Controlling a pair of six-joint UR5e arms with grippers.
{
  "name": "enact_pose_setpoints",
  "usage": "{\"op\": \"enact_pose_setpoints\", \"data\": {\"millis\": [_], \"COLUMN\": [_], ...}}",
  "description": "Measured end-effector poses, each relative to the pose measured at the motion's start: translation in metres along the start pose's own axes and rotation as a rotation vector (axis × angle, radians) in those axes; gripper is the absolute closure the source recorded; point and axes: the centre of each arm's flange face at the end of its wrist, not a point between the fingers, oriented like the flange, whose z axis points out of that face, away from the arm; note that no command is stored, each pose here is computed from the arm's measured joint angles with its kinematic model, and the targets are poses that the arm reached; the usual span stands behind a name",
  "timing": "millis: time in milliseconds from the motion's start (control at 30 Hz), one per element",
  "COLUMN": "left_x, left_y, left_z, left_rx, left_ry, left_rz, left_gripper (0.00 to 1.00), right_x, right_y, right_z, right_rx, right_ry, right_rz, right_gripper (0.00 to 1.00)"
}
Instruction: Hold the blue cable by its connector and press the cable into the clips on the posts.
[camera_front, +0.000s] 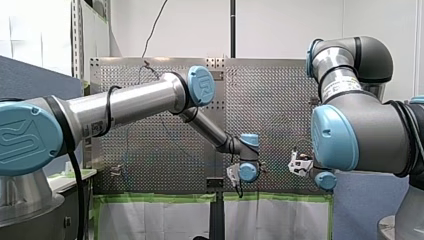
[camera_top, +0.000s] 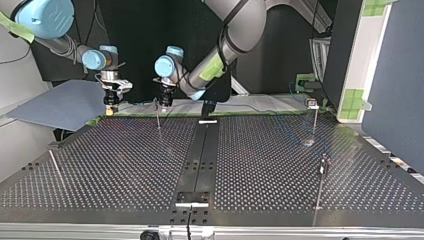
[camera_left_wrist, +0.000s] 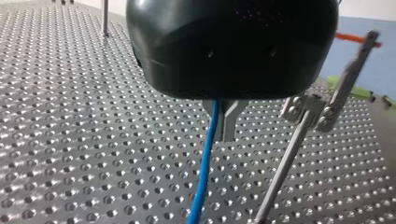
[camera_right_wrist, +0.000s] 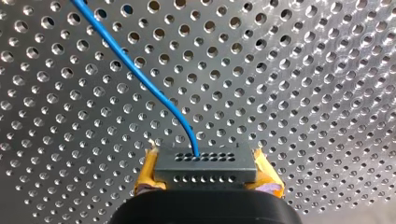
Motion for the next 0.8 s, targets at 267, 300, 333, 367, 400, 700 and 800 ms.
{"op": "enact_pose_setpoints", "data": {"millis": [267, 300, 333, 367, 400, 700, 800], "left_x": [0.012, 0.014, 0.016, 0.019, 0.021, 0.025, 0.024], "left_y": [-0.006, -0.006, -0.005, -0.004, -0.003, -0.002, -0.005], "left_z": [-0.015, -0.017, -0.019, -0.022, -0.024, -0.026, -0.023], "left_rx": [0.006, 0.006, 0.005, 0.005, 0.005, 0.012, 0.021], "left_ry": [0.022, 0.025, 0.029, 0.033, 0.037, 0.036, 0.027], "left_rz": [0.028, 0.031, 0.034, 0.036, 0.038, 0.031, 0.022], "left_gripper": [1.0, 1.0, 1.0, 1.0, 1.0, 1.0, 1.0], "right_x": [0.0, 0.0, -0.001, -0.001, -0.001, -0.001, -0.001], "right_y": [-0.001, -0.002, -0.002, -0.002, -0.002, -0.005, -0.007], "right_z": [0.0, 0.0, 0.0, 0.0, 0.0, 0.0, 0.001], "right_rx": [0.003, 0.005, 0.006, 0.007, 0.008, 0.021, 0.036], "right_ry": [-0.001, -0.001, -0.001, -0.001, -0.002, 0.0, 0.001], "right_rz": [0.001, 0.001, 0.001, 0.001, 0.001, 0.003, 0.008], "right_gripper": [1.0, 1.0, 1.0, 1.0, 1.0, 1.0, 1.0]}}
